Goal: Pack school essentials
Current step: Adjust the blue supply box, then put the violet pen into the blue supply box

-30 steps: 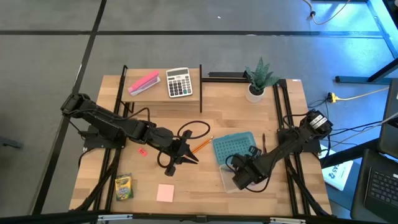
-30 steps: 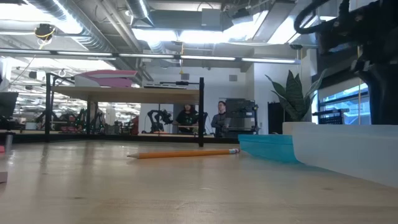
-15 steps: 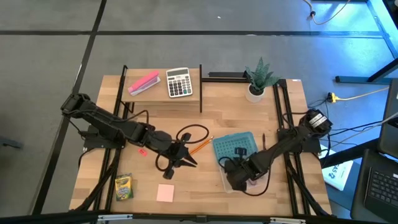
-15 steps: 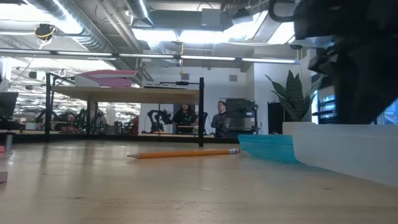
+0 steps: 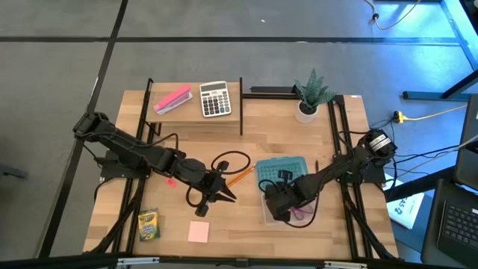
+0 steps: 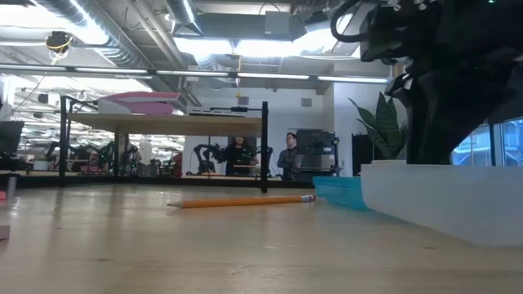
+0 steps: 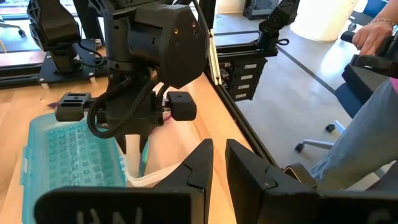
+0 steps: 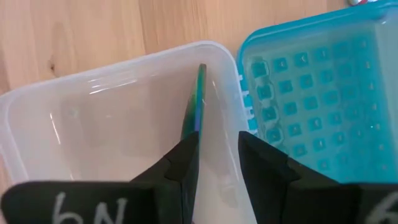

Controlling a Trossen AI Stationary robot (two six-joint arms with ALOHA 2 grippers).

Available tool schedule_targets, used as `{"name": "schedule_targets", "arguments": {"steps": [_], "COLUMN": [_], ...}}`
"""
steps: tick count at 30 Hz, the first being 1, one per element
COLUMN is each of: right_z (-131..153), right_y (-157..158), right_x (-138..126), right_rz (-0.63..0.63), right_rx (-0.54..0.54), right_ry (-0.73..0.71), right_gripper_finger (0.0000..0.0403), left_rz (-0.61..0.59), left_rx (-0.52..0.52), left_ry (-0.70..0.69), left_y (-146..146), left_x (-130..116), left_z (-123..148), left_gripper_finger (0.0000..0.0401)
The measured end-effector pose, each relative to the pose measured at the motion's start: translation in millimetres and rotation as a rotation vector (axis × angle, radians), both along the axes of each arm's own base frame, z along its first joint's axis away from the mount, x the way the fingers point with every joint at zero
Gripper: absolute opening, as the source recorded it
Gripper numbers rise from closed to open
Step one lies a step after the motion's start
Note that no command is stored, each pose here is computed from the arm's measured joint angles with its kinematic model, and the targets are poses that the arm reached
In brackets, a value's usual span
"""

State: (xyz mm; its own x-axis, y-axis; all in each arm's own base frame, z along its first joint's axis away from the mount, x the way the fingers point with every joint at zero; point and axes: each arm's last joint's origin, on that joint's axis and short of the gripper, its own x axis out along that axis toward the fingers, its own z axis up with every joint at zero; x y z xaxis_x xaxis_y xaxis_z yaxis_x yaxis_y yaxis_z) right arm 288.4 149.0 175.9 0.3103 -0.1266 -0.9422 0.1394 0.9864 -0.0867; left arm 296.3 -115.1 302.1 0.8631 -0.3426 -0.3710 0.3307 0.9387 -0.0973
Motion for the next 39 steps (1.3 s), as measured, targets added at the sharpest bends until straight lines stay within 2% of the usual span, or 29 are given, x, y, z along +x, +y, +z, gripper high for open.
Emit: {"name": "schedule_targets", "arguments": {"steps": [4, 11, 19, 24, 30, 34, 39], "right_z": [0, 2, 44, 76, 108, 124, 135], "right_y": [-2, -8, -9, -18, -29, -43, -59], "right_x": [0, 2, -2, -19, -49, -74, -106], "right_rz": [-0.015, -0.056, -0.080, -0.273, -0.537, -0.710, -0.946], "right_rx": [-0.053, -0.037, 0.021, 0.092, 0.201, 0.210, 0.152], "right_ry": [-0.018, -0.022, -0.079, -0.060, -0.070, -0.046, 0.054], "right_gripper_finger": [0.0115, 0.0115, 0.0115, 0.0115, 0.0115, 0.0115, 0.0115], "left_rz": [0.000, 0.002, 0.039, 0.063, 0.098, 0.107, 0.108], "left_rx": [0.000, -0.004, -0.089, -0.112, -0.093, -0.089, -0.089], "left_ry": [0.000, 0.002, 0.052, 0.098, 0.091, 0.088, 0.088], "left_y": [0, 0, 0, -2, -5, -5, -4], "left_x": [0, 0, -1, -3, -4, -5, -4], "left_z": [0, 0, -1, -4, -4, -4, -4], "left_gripper_finger": [0.0037, 0.0037, 0.0037, 0.0037, 0.0037, 0.0037, 0.0037]}}
